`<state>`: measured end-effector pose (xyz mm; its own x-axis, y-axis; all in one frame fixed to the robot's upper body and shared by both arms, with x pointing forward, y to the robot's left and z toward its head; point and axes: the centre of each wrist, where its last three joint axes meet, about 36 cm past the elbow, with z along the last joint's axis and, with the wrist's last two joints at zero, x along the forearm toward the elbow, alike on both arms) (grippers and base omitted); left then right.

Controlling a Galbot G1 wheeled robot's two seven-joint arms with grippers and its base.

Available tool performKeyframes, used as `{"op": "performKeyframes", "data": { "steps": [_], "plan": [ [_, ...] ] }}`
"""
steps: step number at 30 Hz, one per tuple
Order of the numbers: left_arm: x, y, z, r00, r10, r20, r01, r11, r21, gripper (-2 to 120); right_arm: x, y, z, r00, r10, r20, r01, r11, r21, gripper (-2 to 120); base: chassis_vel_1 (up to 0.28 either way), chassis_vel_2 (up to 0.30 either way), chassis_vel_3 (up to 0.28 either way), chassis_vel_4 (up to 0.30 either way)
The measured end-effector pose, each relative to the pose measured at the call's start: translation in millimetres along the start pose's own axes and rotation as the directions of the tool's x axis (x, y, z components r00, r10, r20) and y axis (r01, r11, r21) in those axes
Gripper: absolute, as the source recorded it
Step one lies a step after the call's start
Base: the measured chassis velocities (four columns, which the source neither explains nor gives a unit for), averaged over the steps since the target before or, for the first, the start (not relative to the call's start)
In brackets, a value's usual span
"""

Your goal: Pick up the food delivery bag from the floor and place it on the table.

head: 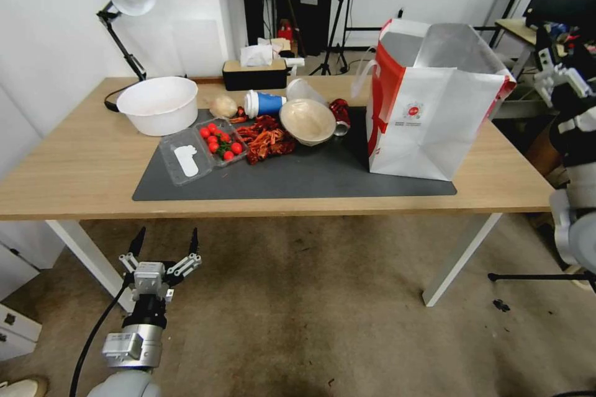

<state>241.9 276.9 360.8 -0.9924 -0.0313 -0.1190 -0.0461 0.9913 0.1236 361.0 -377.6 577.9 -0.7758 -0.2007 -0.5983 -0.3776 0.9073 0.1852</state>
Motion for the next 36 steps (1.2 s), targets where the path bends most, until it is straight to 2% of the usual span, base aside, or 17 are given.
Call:
{"op": "performKeyframes", "data": {
  "steps": [8, 20, 29, 36],
  "plan": [
    [0.8, 1.2, 0.8, 1.0, 0.003, 0.006, -0.003, 1.0, -0.003, 100, 36.5, 20.0, 15.2, 0.997, -0.081, -0.018, 0.081, 0.996, 0.027, 100, 0.0, 0.0, 0.0, 0.0],
    [0.8, 6.0, 4.2, 1.0, 0.0, 0.01, 0.0, 1.0, -0.011, 100, 65.4, 42.9, 48.1, 0.99, -0.134, -0.045, 0.135, 0.99, 0.032, 100, 0.0, 0.0, 0.0, 0.0],
    [-0.6, 5.2, 9.0, 1.0, -0.004, 0.012, 0.004, 1.0, -0.007, 100, 95.2, 61.8, 83.6, 0.989, -0.116, -0.095, 0.117, 0.993, 0.001, 100, 0.0, 0.0, 0.0, 0.0],
    [-3.8, 6.9, 10.6, 1.0, -0.007, 0.016, 0.007, 1.0, -0.002, 100, 128.3, 81.7, 118.3, 0.989, -0.064, -0.135, 0.062, 0.998, -0.018, 100, 0.0, 0.0, 0.0, 0.0]
  ]
}}
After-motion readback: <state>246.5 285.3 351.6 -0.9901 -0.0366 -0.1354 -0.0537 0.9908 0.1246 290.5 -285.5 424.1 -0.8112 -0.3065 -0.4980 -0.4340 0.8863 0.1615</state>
